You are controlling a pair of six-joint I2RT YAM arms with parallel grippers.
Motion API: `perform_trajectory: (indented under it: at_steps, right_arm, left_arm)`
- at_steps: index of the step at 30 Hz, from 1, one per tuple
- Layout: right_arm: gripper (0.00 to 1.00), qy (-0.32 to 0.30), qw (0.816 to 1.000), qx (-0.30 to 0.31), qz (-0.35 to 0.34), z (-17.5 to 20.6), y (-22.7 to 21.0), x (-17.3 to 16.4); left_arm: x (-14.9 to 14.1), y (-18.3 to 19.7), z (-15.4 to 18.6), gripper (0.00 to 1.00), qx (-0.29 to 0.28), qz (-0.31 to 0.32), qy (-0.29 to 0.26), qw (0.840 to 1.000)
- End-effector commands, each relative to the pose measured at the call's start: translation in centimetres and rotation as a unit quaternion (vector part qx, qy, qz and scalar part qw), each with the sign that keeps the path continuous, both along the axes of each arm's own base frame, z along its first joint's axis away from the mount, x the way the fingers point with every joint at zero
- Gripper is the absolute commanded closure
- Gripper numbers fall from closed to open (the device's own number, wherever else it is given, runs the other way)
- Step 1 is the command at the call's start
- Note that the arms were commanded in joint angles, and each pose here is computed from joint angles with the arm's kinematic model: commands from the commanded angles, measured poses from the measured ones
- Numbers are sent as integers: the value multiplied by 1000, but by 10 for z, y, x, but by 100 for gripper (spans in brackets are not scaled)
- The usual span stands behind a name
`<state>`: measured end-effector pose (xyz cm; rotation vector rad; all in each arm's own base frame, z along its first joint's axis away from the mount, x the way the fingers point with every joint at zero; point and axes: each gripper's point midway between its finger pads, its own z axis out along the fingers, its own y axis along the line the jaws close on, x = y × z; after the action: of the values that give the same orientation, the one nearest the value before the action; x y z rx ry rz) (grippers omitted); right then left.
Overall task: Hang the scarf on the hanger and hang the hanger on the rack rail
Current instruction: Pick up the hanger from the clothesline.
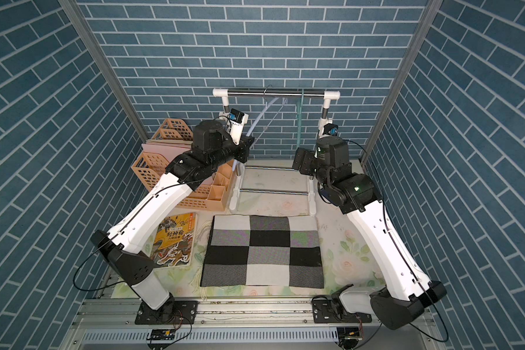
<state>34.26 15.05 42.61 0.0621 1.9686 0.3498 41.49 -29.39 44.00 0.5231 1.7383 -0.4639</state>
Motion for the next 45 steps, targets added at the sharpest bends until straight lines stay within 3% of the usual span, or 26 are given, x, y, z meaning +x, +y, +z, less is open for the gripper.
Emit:
perform_trajectory:
  at_steps: [1,7,13,20,28,33,38,45]
  right_arm:
    - [5,-21,1000,7,17,9,-3,-12]
    - [5,-22,998,26,53,1,0,-34]
    - [4,-21,989,69,133,-14,18,-62]
    - [6,-39,965,160,204,-44,30,-101]
    - [8,-28,950,187,248,-106,35,-127]
    - [8,-5,936,227,269,-155,40,-140]
    - [15,1,907,299,296,-186,51,-150]
    - [20,6,889,340,306,-208,71,-157]
  left_arm:
    - [-24,16,34,100,-46,14,-30,998]
    - [-59,33,9,100,-23,27,0,999]
    - [-106,38,-27,100,-29,38,37,998]
    - [-166,25,-85,100,-93,59,51,993]
    - [-227,-4,-176,100,-156,93,57,982]
    - [-249,0,-216,100,-227,121,72,964]
    - [-266,-16,-241,100,-232,131,75,961]
    - [-272,-33,-270,100,-231,129,90,960]
